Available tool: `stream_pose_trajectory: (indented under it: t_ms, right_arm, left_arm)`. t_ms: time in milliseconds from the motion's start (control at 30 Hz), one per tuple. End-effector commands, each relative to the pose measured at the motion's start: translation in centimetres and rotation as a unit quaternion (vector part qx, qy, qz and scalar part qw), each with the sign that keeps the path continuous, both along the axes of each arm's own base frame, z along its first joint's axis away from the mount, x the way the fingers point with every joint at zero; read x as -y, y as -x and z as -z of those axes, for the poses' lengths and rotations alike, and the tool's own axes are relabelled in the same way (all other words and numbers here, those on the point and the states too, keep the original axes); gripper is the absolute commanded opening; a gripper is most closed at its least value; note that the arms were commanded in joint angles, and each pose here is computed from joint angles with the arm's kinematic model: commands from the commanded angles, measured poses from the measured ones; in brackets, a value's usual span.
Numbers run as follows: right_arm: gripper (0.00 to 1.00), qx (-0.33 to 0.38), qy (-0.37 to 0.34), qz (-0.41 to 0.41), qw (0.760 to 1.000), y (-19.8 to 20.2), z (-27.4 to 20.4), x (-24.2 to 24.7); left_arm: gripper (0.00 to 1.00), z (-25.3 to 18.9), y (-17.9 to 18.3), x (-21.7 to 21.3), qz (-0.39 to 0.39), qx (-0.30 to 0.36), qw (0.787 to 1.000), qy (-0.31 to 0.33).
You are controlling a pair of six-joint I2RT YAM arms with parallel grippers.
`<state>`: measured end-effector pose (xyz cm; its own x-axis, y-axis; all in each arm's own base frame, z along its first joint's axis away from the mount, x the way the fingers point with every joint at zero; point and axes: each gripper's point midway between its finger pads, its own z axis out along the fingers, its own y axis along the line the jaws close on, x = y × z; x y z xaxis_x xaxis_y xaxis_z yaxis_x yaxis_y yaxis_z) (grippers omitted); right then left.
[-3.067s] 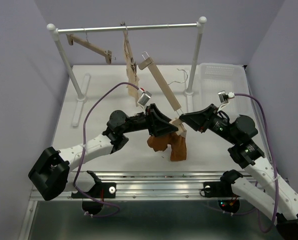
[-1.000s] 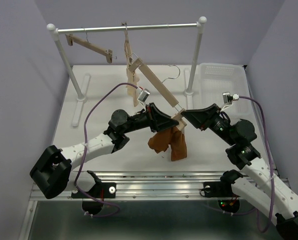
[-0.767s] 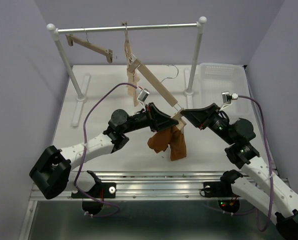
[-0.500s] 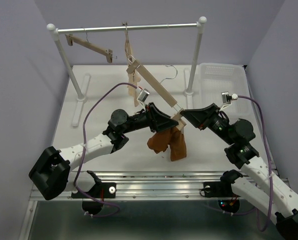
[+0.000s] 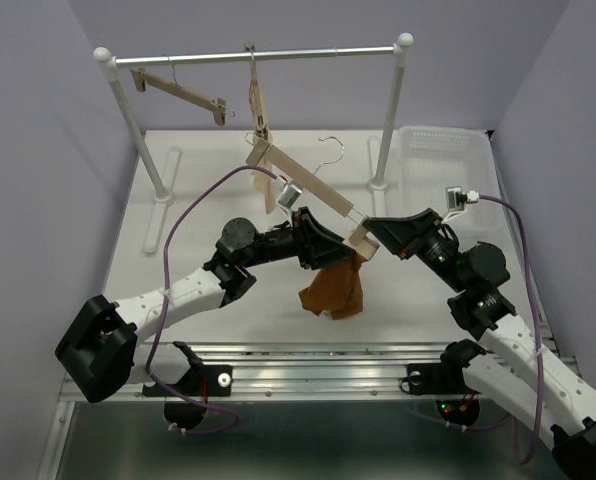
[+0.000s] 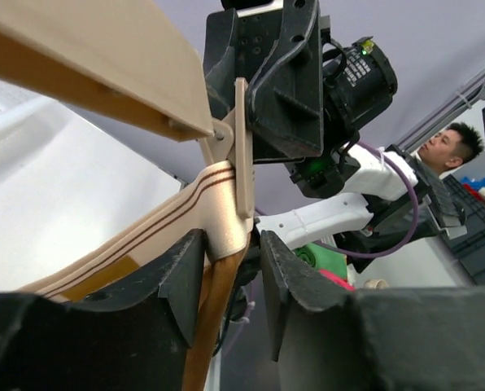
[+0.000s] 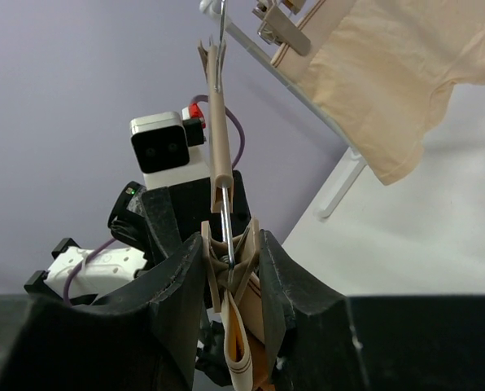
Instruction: Remove the underwear clipped to the hanger
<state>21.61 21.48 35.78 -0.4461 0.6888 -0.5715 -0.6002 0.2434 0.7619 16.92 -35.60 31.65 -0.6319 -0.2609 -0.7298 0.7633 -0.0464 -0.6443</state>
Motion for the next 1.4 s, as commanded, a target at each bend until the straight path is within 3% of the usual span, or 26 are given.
stream_pose_trajectory:
  t_ms: [0, 100, 133, 533, 767, 967, 1000, 1167, 1367]
  right_arm:
    - [0.01, 0.071, -0.056, 0.005, 0.996, 0.8, -4.3, 0.8]
    - [0.01, 0.059, -0.052, 0.008, 0.997, 0.3, -3.7, 0.6]
    - [0.01, 0.054, -0.056, 0.023, 0.997, -0.2, -3.5, 1.0]
    - [0.01, 0.036, -0.067, 0.154, 0.985, -1.9, -3.0, 5.2]
    - [0.01, 0.057, -0.051, 0.154, 0.985, -1.8, -3.9, 5.0]
    - [0.01, 0.075, 0.015, 0.178, 0.981, -2.4, -4.4, 5.1]
    - [0.01, 0.074, 0.052, 0.186, 0.978, -2.7, -3.5, 5.1]
    - [0.01, 0.091, 0.152, 0.229, 0.957, -3.1, -3.7, 6.6]
    - [0.01, 0.093, 0.218, 0.272, 0.933, -5.2, -4.3, 7.5]
  left_arm:
    - [0.41, -2.1, 1.0, 0.1, 0.03, 0.042, 0.998, 0.021]
    - [0.15, -1.9, 1.1, 0.3, 0.035, 0.042, 0.998, 0.022]
    - [0.0, -2.0, 1.2, 0.2, 0.036, 0.045, 0.998, 0.023]
    - [0.0, 0.1, -0.1, -1.3, -0.041, 0.029, 0.999, -0.016]
    - [0.0, 2.1, -0.3, -2.2, -0.067, 0.015, 0.996, -0.052]
    - [0.0, 2.7, -0.8, -3.1, -0.096, 0.015, 0.992, -0.076]
    - [0.0, 2.7, -0.9, -3.2, -0.104, 0.015, 0.991, -0.08]
    - [0.0, 3.1, -1.9, -4.8, -0.159, 0.009, 0.981, -0.108]
    - [0.0, 2.2, -3.0, -6.9, -0.223, 0.015, 0.967, -0.121]
